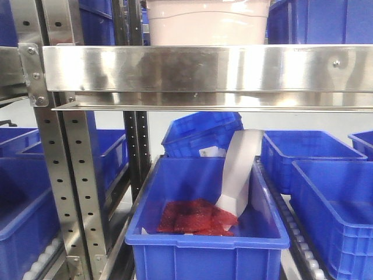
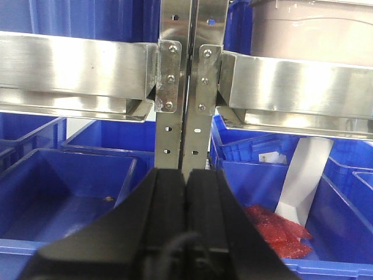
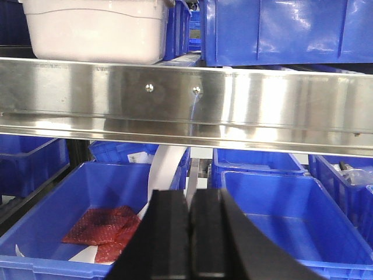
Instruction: Grab white bin and place on right shelf
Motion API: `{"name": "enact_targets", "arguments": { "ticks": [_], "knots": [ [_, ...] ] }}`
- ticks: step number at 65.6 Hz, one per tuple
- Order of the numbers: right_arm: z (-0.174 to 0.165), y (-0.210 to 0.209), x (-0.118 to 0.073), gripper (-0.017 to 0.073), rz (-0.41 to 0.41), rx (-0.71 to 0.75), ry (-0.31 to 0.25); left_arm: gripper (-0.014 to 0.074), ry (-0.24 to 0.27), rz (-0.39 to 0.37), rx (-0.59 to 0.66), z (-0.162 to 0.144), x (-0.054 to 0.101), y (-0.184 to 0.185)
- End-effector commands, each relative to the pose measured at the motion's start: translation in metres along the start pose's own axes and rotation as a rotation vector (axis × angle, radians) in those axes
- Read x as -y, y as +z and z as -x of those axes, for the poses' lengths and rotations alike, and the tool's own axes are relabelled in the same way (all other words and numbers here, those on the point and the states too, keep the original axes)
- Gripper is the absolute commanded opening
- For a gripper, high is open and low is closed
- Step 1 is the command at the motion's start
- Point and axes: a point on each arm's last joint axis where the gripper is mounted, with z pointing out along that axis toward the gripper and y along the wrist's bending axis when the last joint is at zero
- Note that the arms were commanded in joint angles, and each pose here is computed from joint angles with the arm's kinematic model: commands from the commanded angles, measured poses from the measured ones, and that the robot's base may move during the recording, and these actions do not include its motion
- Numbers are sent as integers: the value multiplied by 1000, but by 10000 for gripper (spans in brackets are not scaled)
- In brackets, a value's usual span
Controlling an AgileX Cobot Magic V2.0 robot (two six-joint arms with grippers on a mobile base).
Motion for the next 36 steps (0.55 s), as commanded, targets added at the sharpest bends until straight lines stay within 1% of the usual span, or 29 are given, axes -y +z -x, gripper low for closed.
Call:
{"name": "enact_targets", "arguments": {
  "ticks": [1, 36],
  "knots": [
    [9, -2, 0, 28, 3, 104, -13, -126, -3, -6, 91, 8, 0, -1],
    [9, -2, 0, 28, 3, 104, -13, -126, -3, -6, 91, 8, 0, -1]
  ]
}}
